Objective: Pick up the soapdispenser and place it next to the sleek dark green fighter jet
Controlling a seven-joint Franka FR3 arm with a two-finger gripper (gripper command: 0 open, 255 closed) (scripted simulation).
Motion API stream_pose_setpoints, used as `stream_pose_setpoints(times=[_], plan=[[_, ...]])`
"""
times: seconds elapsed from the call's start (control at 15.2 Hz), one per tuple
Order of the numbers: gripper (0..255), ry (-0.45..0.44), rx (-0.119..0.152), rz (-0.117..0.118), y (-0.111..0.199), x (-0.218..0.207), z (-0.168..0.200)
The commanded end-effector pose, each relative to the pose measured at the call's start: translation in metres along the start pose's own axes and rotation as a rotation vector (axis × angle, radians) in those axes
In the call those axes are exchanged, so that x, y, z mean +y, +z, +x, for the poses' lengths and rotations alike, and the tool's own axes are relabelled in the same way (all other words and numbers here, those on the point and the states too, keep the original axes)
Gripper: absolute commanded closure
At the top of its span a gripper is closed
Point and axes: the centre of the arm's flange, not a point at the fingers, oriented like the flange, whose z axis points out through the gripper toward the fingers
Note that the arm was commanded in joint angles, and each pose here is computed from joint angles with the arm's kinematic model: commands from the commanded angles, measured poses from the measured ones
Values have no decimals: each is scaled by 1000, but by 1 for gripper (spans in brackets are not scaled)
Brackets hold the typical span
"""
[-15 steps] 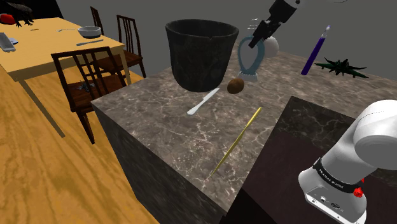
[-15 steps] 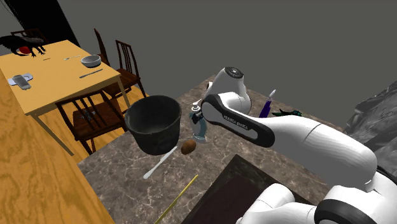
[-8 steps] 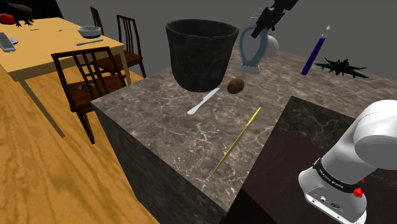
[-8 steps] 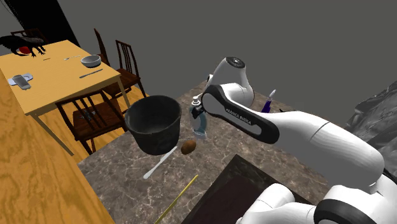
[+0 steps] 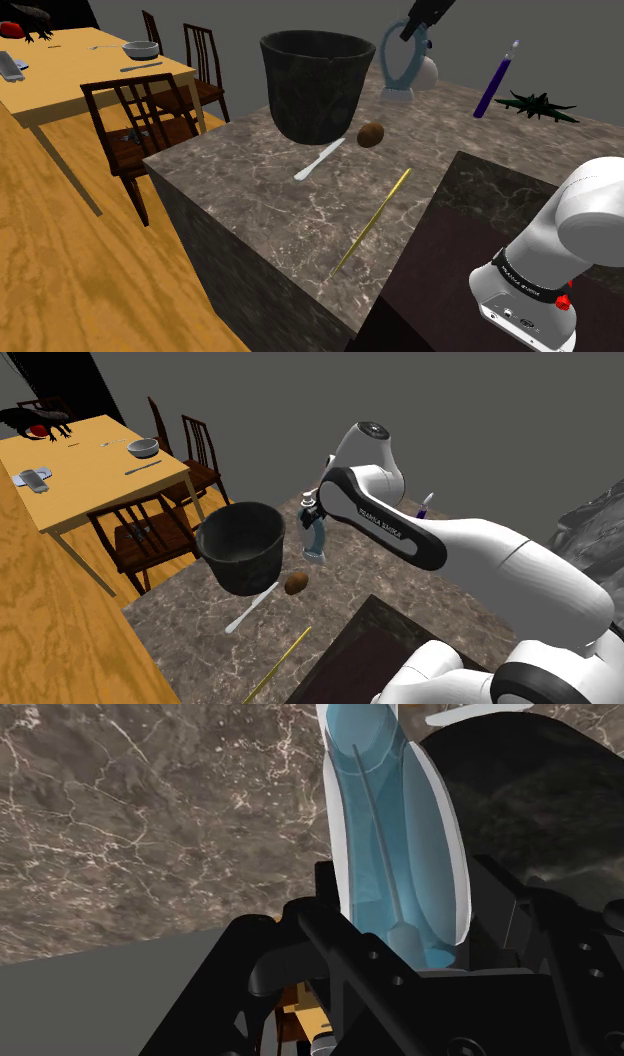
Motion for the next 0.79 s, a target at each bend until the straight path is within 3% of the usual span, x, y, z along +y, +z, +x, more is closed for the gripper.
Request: stream_pose_setpoints(times=[0.0,0.73], plan=[[255,0,0,0,-10,-1,4],[255,0,0,0,-63,-7,28]])
